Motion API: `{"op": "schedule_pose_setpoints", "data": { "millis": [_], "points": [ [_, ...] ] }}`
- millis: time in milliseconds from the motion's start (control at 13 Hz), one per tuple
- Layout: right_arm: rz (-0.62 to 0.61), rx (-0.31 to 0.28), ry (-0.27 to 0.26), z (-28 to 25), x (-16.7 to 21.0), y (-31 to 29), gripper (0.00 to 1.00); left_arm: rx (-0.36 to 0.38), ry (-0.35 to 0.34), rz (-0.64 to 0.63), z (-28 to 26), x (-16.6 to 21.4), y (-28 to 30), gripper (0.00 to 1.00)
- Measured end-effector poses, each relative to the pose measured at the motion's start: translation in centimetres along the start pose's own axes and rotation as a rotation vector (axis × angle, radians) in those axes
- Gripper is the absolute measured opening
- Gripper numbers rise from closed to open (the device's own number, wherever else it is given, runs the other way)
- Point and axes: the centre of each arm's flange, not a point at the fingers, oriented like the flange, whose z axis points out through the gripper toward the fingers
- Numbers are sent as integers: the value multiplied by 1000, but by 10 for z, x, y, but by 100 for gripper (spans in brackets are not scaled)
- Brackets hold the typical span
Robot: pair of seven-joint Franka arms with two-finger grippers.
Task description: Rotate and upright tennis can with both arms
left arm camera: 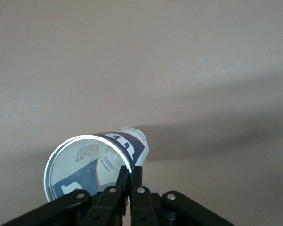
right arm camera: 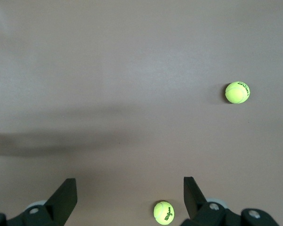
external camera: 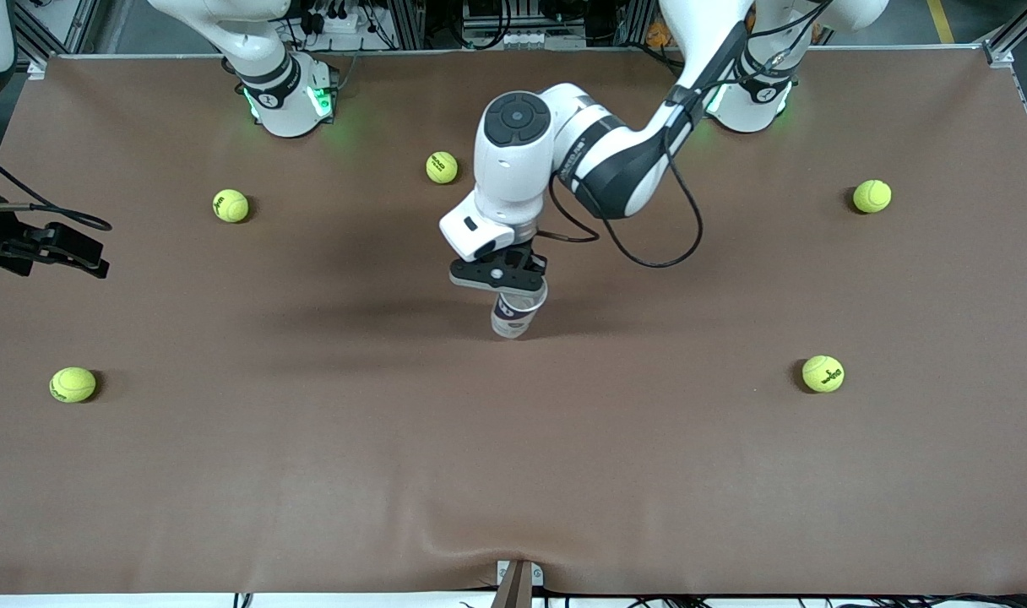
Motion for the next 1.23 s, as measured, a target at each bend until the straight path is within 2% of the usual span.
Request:
{"op": "schedule_pose_setpoints", "data": {
  "millis": [308, 385, 692, 846, 1000, 1231],
  "points": [
    [-1, 0, -1, 0, 0, -1, 100, 47, 33, 66, 19, -15, 22, 5],
    [-2, 1, -1, 1, 0, -1, 100, 48, 35, 69, 19, -16, 24, 11],
    [-3, 2, -3, 2, 1, -2, 100, 38, 57, 61, 7, -8, 23, 57],
    [-5, 2, -5, 3, 1, -3, 100, 20, 91, 49, -22, 0, 21, 77],
    [-5, 3, -8, 5, 2, -3, 100, 39, 104, 8, -72, 14, -3, 99],
    [-6, 3, -8, 5, 2, -3, 100, 71, 141, -137, -180, 47, -96, 100]
  ]
}}
